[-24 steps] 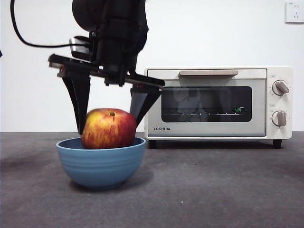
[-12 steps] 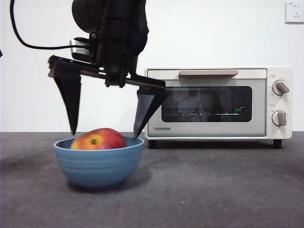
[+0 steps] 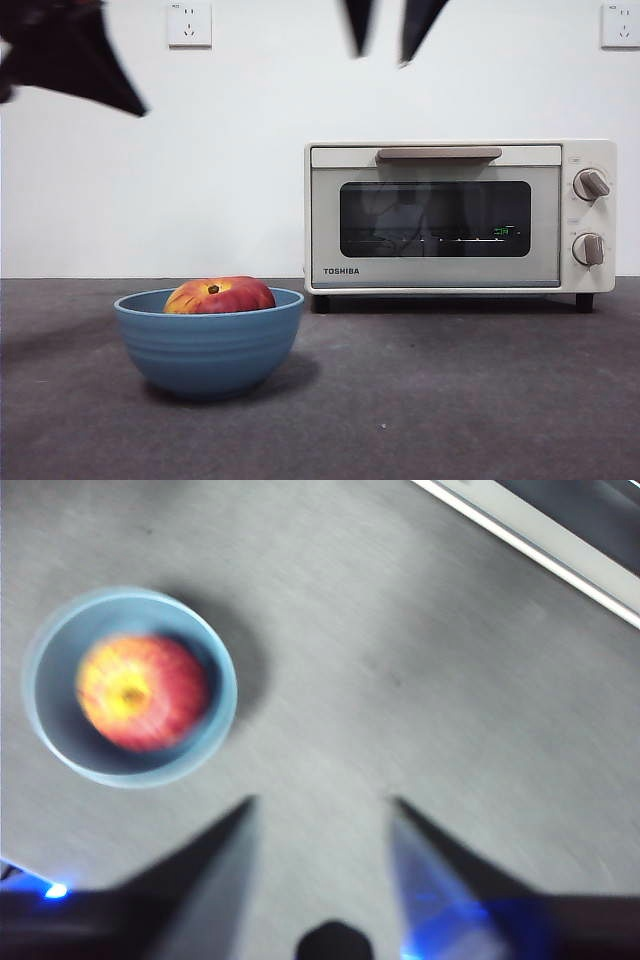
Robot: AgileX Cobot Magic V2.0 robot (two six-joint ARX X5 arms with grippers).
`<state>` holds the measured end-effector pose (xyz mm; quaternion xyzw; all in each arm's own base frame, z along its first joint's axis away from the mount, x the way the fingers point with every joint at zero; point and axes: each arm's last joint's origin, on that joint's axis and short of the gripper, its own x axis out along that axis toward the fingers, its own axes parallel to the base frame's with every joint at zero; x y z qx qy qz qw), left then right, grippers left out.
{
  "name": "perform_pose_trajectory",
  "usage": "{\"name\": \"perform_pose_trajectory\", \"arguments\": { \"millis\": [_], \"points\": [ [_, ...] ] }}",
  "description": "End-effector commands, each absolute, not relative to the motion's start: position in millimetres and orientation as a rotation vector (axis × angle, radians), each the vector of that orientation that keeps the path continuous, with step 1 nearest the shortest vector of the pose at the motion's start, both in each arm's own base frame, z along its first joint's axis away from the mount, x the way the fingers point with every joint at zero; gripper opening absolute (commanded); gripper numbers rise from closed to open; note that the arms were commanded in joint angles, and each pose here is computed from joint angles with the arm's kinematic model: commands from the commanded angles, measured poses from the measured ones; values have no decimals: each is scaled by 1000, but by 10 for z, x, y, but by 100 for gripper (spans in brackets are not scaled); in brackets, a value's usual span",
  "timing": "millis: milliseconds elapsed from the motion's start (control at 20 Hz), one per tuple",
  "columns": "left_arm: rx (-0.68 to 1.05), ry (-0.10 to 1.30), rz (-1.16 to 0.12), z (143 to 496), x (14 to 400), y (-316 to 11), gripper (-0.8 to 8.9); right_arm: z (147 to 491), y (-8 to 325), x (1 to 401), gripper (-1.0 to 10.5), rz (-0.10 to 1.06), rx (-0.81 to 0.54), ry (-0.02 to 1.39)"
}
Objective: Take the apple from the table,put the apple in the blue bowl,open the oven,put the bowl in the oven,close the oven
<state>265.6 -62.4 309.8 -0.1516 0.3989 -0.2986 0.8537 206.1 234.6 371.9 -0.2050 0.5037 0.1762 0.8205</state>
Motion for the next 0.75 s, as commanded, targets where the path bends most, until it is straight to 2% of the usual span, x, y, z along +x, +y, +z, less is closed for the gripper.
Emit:
{"name": "perform_pose_trajectory", "arguments": {
  "millis": [50,200,350,550,750],
  "points": [
    [-291,811,-723,3243,2864,-845,-5,3631,2000,1996,-4,235,-408,1098],
    [-246,770,-806,3448,3087,-1191,-5,3425,1477,1884,-4,126,-293,1114],
    [-196,725,-874,3613,3272,-1609,-5,3188,988,1656,-4,98,-111,1127],
    [-159,678,-937,3712,3539,-2092,-5,3013,580,1273,-4,219,203,1051],
    [-88,626,-969,3616,3823,-2471,-5,2950,385,907,-4,306,389,954]
  ]
}}
